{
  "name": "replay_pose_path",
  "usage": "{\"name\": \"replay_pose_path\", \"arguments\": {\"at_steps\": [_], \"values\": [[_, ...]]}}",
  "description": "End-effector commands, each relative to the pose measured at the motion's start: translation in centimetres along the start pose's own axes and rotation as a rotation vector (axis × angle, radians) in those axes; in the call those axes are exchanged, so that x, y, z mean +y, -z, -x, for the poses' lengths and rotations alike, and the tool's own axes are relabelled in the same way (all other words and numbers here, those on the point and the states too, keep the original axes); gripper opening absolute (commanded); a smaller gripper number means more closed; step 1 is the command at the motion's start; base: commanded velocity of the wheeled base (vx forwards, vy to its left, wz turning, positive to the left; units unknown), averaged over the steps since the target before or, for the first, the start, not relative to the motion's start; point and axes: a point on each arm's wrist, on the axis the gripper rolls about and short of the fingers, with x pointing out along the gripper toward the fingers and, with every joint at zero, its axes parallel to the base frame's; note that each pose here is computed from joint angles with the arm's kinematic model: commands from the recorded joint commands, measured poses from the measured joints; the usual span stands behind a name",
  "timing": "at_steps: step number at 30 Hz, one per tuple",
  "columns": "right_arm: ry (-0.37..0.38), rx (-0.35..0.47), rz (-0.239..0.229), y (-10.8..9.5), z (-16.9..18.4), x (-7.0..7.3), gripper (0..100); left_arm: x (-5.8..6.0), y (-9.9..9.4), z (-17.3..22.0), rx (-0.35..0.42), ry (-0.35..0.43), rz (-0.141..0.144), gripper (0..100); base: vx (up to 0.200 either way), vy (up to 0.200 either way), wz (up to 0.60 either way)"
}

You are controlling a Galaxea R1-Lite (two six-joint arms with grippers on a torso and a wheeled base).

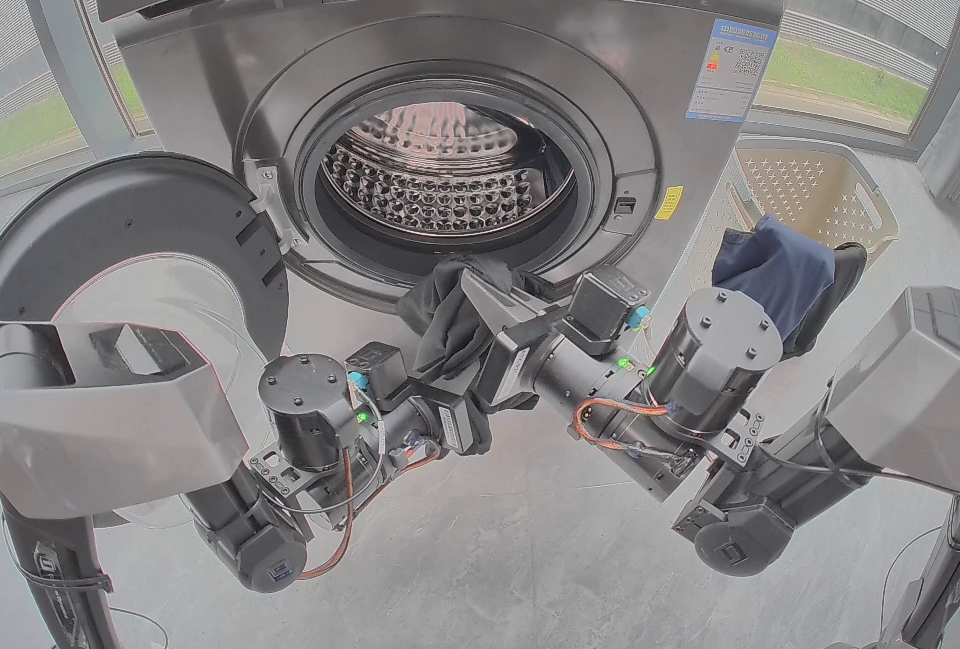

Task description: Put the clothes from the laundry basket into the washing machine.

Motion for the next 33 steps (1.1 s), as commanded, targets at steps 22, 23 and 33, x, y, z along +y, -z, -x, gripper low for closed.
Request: {"name": "replay_pose_path", "arguments": {"at_steps": [22,23,33], "values": [[0.003,0.013,-0.006,0.3,0.2,-0.1,0,-0.7,-1.5,4.3,0.033,0.04,-0.004,100,0.0,0.0,0.0],[0.001,0.012,-0.006,0.3,0.2,0.0,0,-0.6,-1.4,4.1,0.033,0.037,-0.004,100,0.0,0.0,0.0],[-0.008,0.012,-0.009,0.3,0.2,0.3,0,0.5,0.0,3.0,0.066,0.005,-0.006,100,0.0,0.0,0.0]]}}
